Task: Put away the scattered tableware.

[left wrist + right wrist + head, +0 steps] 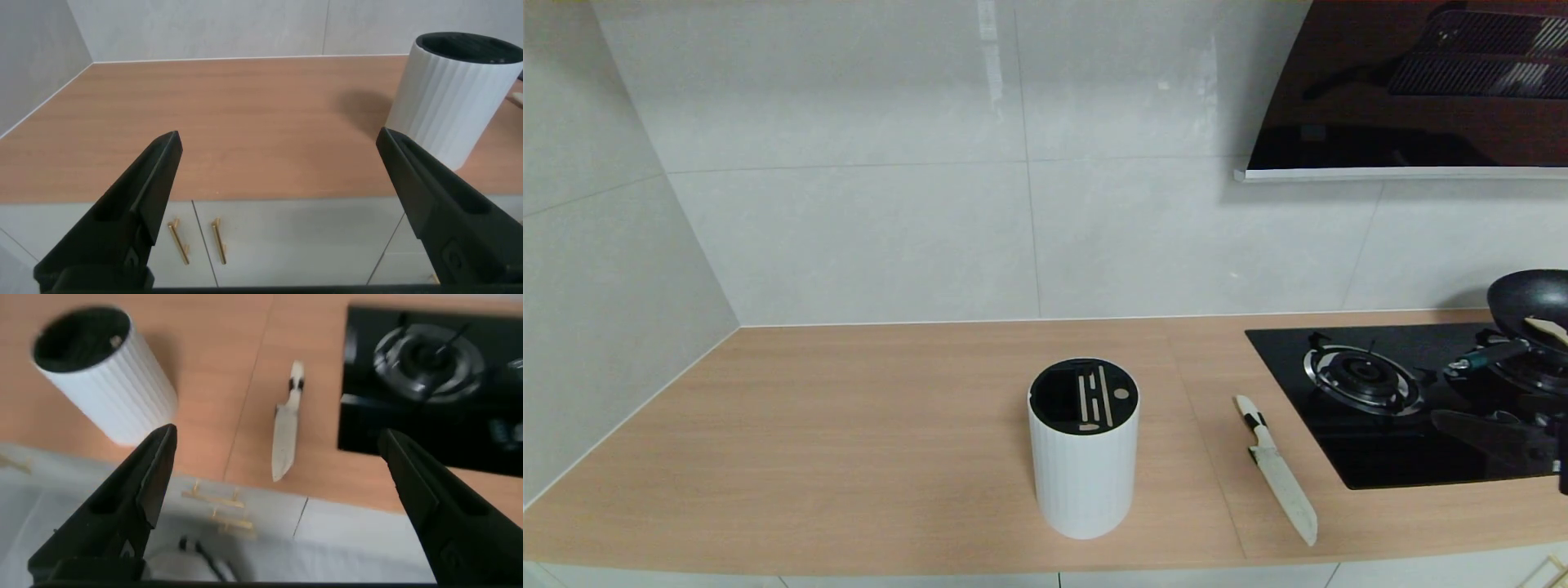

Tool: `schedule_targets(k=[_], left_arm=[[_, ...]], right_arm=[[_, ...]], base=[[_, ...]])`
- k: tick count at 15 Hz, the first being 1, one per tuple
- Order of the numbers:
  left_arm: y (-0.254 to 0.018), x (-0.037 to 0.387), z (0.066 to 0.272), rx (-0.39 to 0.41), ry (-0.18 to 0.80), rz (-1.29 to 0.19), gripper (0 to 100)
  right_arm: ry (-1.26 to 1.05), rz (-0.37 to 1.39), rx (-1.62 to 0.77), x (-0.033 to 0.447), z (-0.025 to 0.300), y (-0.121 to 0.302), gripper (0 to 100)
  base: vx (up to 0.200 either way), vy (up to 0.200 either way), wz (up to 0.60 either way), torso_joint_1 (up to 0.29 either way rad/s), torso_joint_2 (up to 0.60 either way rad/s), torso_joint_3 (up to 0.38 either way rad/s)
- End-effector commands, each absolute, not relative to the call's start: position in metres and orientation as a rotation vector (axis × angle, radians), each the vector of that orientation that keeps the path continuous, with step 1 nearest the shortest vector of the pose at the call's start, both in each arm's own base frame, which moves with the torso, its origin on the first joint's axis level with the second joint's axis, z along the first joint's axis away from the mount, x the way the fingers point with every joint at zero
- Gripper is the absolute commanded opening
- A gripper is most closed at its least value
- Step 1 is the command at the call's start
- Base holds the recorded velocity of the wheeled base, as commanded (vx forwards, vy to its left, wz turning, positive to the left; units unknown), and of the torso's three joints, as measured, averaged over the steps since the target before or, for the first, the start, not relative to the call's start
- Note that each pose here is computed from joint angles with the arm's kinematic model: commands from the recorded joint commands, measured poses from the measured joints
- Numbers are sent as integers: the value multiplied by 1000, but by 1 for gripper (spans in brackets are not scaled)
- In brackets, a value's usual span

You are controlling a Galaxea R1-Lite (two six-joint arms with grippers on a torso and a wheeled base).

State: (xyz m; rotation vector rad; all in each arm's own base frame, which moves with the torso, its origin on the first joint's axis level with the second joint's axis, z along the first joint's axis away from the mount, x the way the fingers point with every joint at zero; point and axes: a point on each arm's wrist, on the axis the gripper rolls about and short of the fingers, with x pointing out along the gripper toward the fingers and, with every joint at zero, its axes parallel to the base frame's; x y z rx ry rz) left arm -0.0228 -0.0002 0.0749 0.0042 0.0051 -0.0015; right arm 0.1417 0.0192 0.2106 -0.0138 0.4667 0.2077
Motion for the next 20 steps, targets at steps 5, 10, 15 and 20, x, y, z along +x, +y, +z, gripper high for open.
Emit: schedule_targets(k=[5, 10, 15, 20], left_arm=[[0, -23, 75, 5, 6, -2, 100], [0, -23, 75, 5, 6, -2, 100], [0, -23, 75, 5, 6, -2, 100], [0, -23, 75, 5, 6, 0, 100]], right_arm=[[725, 248, -42, 255, 155, 45, 100], [826, 234, -51, 288, 99, 50, 100], [873, 156, -99, 310, 46, 53, 100], [875, 148, -127, 323, -5, 64, 100]], base=[[0, 0, 0, 0, 0, 0], [0, 0, 0, 0, 0, 0], [0, 0, 0, 0, 0, 0], [0, 0, 0, 0, 0, 0]])
